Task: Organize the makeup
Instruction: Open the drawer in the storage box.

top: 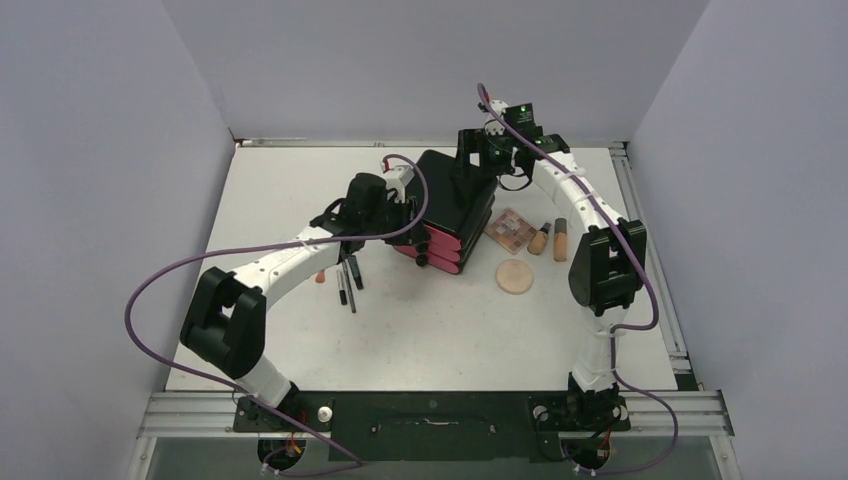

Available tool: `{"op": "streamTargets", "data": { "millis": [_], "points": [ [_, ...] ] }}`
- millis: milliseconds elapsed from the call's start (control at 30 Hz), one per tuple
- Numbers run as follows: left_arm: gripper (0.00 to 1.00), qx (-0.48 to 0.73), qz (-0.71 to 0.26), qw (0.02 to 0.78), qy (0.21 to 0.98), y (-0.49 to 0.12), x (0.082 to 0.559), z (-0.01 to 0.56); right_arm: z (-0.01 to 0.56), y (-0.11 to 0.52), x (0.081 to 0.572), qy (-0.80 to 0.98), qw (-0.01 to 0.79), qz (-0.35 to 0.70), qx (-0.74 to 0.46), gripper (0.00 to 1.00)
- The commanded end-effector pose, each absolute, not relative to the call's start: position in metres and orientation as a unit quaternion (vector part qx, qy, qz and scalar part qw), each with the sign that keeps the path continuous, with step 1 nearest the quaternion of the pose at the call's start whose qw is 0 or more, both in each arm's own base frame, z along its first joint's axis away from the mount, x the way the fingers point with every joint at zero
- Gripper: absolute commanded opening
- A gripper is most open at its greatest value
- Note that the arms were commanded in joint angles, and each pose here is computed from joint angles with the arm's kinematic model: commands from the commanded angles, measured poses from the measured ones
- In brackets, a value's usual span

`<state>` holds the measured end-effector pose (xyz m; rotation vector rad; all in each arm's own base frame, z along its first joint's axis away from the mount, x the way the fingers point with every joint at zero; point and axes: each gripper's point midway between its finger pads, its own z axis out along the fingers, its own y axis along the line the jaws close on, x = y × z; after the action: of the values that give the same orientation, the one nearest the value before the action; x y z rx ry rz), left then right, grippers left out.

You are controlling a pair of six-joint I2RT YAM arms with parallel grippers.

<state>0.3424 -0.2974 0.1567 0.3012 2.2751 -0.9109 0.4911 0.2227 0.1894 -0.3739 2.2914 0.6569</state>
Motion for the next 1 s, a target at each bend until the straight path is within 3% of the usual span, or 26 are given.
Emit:
{"op": "streamTargets", "data": {
  "millis": [0, 300, 500, 667, 967],
  "points": [
    [0.22, 0.134, -0.369, 0.368, 0.843, -0.306, 0.338, 0.194, 0.204, 0.212, 0.485, 0.903, 0.357, 0.204, -0.126, 0.93],
    [0.18, 0.126, -0.358, 0.37, 0.848, -0.297, 0.331, 0.2, 0.267, 0.185, 0.483, 0.883, 0.433, 0.148, -0.105, 0.92],
    [0.18, 0.119, -0.367, 0.365, 0.847, -0.293, 0.32, 0.203, 0.302, 0.217, 0.438, 0.841, 0.464, 0.253, -0.117, 1.0],
    [0.18, 0.106, -0.368, 0.357, 0.852, -0.286, 0.307, 0.193, 0.282, 0.247, 0.406, 0.837, 0.444, 0.291, -0.131, 0.87],
    [0.23, 0.109, -0.366, 0.355, 0.853, -0.282, 0.3, 0.194, 0.257, 0.253, 0.393, 0.854, 0.424, 0.276, -0.122, 0.86]
  ]
}}
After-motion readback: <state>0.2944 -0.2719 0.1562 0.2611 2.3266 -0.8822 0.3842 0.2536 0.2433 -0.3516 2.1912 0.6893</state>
